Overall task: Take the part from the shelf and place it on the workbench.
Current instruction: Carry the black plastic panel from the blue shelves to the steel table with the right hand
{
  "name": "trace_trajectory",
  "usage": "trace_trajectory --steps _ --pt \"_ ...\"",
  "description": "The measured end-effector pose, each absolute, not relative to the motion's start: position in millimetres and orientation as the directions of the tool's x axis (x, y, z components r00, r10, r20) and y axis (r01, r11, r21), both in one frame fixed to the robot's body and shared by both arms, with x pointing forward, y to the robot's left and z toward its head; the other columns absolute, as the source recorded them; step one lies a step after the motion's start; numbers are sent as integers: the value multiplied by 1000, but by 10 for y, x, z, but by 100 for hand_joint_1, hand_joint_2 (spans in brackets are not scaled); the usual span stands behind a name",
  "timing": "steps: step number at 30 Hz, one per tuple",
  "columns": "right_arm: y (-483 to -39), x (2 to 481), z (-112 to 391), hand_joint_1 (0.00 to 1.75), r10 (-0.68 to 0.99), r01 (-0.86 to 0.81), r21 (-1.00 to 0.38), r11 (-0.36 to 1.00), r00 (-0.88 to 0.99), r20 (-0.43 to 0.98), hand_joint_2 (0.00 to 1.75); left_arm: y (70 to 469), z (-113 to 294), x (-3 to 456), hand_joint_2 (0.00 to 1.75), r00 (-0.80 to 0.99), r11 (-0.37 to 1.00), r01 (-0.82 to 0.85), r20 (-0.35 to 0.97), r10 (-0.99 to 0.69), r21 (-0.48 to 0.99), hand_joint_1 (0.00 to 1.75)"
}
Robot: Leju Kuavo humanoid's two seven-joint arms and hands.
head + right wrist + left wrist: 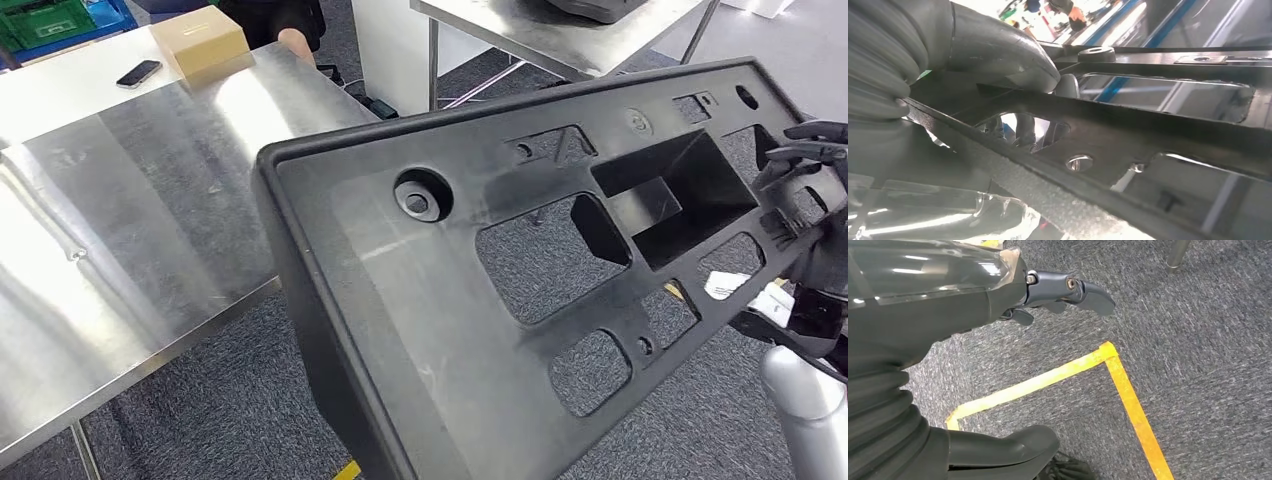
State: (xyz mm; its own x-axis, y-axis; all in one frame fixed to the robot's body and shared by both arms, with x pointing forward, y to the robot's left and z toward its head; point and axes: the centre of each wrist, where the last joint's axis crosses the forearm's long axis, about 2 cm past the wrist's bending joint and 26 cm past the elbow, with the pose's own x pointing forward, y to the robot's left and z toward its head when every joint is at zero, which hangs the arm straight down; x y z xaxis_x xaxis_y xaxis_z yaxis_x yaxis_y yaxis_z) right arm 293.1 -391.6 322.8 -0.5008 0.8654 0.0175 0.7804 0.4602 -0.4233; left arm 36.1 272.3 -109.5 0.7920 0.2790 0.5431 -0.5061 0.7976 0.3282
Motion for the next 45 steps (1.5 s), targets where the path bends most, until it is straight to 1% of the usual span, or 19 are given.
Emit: trace_trajectory --steps 7,13,27,45 --pt "-3688 3097 3366 175 855 768 -470 435 -515 -50 175 2766 -1089 447 175 786 824 -473 571 235 312 0" --pt "-3652 3108 3253 175 849 742 -511 434 -526 -42 175 2758 -1089 466 175 786 835 -462 574 230 299 0" --pt "-3619 3077 3098 175 845 715 -549 433 -534 -28 175 2786 -1092 458 175 791 844 -446 573 215 298 0" --pt "-3487 3073 3038 175 841 702 -565 433 -540 -26 175 2806 -1083 549 175 784 859 -428 588 198 281 0"
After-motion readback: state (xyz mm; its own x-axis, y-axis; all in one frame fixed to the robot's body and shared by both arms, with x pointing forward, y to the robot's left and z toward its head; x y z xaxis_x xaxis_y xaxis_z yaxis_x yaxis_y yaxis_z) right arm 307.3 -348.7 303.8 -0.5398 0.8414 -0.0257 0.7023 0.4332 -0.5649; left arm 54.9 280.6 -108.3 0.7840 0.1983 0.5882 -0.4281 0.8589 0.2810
